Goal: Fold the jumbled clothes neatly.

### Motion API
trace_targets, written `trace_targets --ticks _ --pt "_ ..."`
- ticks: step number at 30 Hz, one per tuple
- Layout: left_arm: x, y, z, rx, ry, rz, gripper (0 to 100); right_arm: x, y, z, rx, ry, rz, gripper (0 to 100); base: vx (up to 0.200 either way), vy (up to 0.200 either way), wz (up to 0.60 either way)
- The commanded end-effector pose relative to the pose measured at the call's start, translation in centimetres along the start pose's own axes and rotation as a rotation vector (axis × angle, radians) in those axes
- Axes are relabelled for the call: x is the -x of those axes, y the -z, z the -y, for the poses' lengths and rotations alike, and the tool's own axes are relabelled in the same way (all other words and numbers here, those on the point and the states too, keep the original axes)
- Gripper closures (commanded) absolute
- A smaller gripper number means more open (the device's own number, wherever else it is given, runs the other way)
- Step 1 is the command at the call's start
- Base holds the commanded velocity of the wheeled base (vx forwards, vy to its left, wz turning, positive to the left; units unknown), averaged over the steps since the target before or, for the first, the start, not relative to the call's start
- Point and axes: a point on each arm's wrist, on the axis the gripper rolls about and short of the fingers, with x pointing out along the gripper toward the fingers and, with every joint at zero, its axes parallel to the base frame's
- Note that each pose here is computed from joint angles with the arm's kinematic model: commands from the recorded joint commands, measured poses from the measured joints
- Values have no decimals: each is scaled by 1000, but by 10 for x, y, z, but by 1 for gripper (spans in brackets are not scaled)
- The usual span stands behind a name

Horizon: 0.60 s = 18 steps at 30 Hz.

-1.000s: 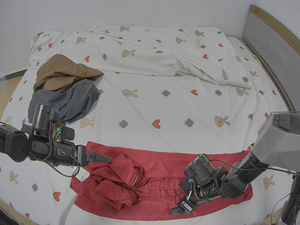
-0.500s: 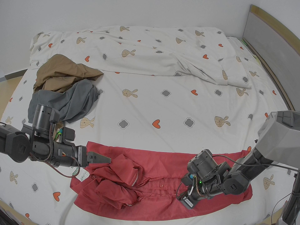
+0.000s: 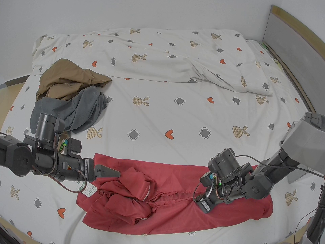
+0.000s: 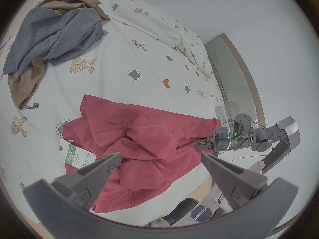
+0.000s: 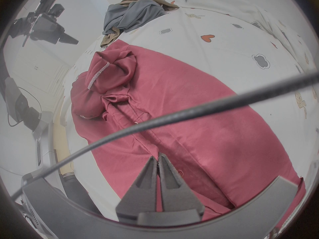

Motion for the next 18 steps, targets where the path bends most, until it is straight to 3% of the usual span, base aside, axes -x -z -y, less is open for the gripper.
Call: trace_targets --ticks 1,12,13,18 --pt "-2 1 1 -2 3 -9 0 -1 -1 1 -2 1 1 100 0 0 0" --pt "-14 9 5 -16 18 -58 0 -1 10 -6 18 -8 -40 100 0 0 0" --pt "-14 9 5 -16 18 -58 0 -1 10 -6 18 -8 -40 0 0 0 0" --pt "-13 11 8 -22 25 -62 0 2 13 0 -10 5 -38 0 0 0 0"
